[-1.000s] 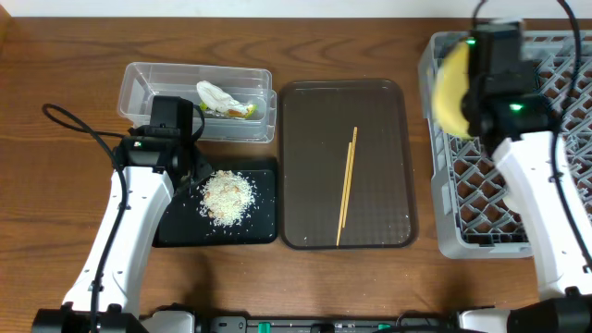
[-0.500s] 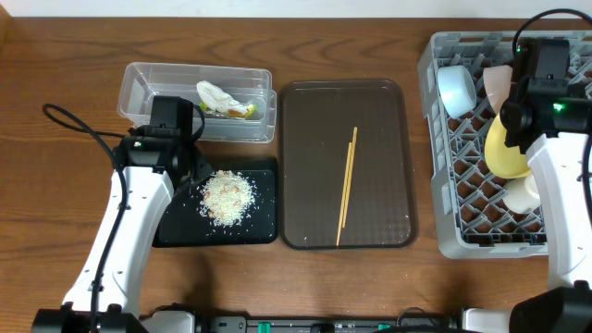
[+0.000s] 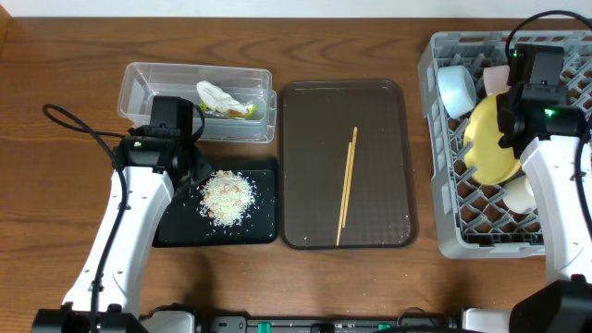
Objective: Sort waste into correct bins and load items into the dishwasher rack
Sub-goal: 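Grasp the yellow plate and stand it upright in the dish rack, then reach the right gripper to the chopsticks and grasp one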
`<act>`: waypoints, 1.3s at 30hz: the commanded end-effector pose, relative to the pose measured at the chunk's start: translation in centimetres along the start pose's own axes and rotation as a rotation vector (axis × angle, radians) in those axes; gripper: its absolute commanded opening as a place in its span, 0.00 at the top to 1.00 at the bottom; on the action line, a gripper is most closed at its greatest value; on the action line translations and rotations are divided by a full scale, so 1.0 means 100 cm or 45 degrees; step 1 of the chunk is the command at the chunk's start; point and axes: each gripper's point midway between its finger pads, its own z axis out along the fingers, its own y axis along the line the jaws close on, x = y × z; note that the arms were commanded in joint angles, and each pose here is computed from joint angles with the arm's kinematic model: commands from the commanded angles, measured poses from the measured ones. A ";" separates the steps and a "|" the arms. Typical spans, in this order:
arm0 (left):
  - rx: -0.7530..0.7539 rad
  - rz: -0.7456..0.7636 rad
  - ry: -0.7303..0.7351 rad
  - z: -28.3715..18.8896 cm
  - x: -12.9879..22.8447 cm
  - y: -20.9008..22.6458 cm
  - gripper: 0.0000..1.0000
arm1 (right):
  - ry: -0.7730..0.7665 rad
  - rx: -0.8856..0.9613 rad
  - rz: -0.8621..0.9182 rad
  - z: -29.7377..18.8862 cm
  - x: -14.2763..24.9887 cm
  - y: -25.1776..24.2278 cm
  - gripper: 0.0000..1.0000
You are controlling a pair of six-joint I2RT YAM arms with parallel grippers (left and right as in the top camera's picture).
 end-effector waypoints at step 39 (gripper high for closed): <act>-0.004 -0.011 -0.007 -0.001 -0.003 0.000 0.39 | 0.480 -0.990 0.058 -0.054 0.117 0.337 0.55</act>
